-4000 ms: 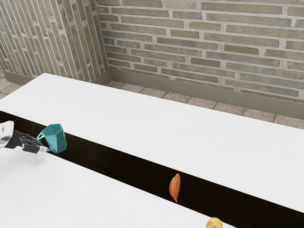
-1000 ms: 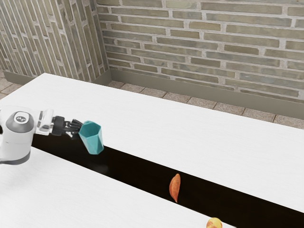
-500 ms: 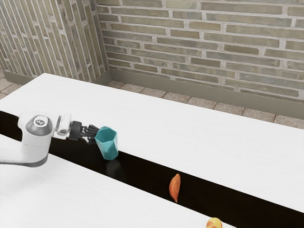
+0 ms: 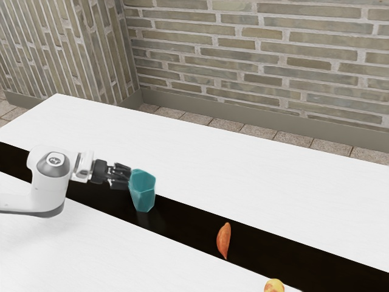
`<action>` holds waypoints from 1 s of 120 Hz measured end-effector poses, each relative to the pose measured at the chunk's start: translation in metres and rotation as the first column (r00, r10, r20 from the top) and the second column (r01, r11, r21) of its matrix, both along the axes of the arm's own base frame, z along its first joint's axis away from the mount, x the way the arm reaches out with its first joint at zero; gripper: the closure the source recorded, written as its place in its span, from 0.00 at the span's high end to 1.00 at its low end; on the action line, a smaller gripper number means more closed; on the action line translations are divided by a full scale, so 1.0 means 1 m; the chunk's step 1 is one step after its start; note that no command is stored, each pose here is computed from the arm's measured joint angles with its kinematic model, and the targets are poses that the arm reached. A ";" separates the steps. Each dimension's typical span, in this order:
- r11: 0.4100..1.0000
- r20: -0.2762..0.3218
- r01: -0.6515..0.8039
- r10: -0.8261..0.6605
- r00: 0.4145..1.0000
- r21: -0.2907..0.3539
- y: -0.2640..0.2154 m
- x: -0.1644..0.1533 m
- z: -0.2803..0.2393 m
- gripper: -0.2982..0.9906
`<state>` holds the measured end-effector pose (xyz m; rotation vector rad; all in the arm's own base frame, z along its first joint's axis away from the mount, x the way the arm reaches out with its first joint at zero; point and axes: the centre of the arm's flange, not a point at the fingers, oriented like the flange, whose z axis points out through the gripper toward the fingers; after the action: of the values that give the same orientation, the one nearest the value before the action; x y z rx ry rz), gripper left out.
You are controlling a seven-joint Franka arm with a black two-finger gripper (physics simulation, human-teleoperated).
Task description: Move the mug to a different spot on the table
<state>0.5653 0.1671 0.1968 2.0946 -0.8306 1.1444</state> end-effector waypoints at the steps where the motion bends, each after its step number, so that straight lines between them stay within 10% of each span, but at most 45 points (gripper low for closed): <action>1: 1.000 0.000 -0.001 0.001 1.000 0.000 0.001 0.000 0.000 0.44; 96: 0.999 -0.004 -0.033 0.033 0.999 0.012 0.066 -0.031 -0.007 0.61; 108: 0.994 0.001 -0.069 0.069 0.998 0.090 0.114 -0.051 0.026 0.64; 120: 0.948 0.060 -0.070 0.054 0.997 0.310 0.142 -0.051 0.153 0.69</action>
<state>0.5146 0.3096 0.3501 2.3705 -1.0340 1.1651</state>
